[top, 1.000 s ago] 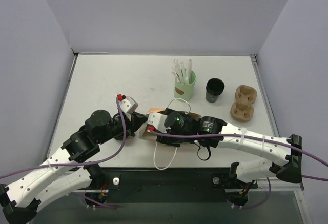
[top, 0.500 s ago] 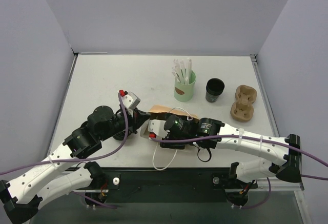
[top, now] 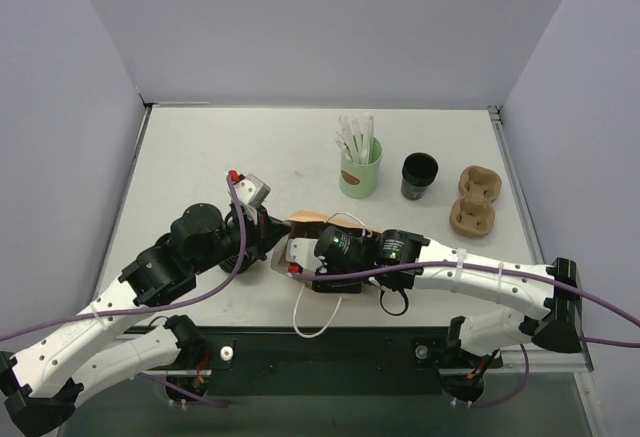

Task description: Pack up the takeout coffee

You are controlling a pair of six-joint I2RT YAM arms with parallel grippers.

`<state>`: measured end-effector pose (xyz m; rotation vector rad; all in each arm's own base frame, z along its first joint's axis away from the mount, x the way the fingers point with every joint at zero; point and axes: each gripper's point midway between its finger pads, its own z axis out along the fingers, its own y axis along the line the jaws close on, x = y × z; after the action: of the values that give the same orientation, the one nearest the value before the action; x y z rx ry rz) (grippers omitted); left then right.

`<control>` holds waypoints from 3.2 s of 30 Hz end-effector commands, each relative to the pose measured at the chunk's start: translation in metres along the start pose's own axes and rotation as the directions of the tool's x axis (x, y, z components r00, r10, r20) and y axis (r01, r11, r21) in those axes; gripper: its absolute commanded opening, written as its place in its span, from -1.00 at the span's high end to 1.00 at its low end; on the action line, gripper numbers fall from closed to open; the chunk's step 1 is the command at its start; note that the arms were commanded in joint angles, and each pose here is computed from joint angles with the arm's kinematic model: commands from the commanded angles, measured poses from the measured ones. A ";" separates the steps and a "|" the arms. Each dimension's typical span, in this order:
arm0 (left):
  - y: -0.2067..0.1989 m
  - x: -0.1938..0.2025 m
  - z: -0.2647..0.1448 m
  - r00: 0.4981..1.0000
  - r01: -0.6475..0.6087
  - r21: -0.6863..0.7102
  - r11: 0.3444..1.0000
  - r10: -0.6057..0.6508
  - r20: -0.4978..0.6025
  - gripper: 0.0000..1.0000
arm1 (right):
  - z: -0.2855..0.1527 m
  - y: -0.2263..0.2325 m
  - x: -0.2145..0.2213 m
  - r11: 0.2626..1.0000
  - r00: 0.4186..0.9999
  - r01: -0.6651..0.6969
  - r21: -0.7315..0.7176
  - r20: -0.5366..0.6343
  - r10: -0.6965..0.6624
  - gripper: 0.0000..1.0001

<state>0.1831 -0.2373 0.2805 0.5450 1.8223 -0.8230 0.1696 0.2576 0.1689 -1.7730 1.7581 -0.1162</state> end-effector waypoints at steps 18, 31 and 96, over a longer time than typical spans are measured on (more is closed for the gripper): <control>-0.004 -0.035 -0.006 0.978 0.024 0.019 1.000 -0.028 0.209 1.00 | 0.005 -0.033 0.025 0.981 0.998 -0.013 0.192 -0.064 0.026 0.22; 0.006 -0.024 0.003 0.963 -0.002 0.003 1.000 0.001 0.268 1.00 | 0.029 -0.053 0.027 0.965 0.996 -0.092 0.246 0.034 0.087 0.23; -0.008 -0.004 -0.001 0.978 0.047 0.094 0.994 -0.065 0.199 1.00 | 0.090 -0.067 0.049 0.919 0.988 -0.126 0.374 -0.039 0.151 0.05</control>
<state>0.1855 -0.2356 0.2516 0.4735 1.7096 -0.8694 0.2715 0.2461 0.1211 -1.4182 1.7170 -0.4162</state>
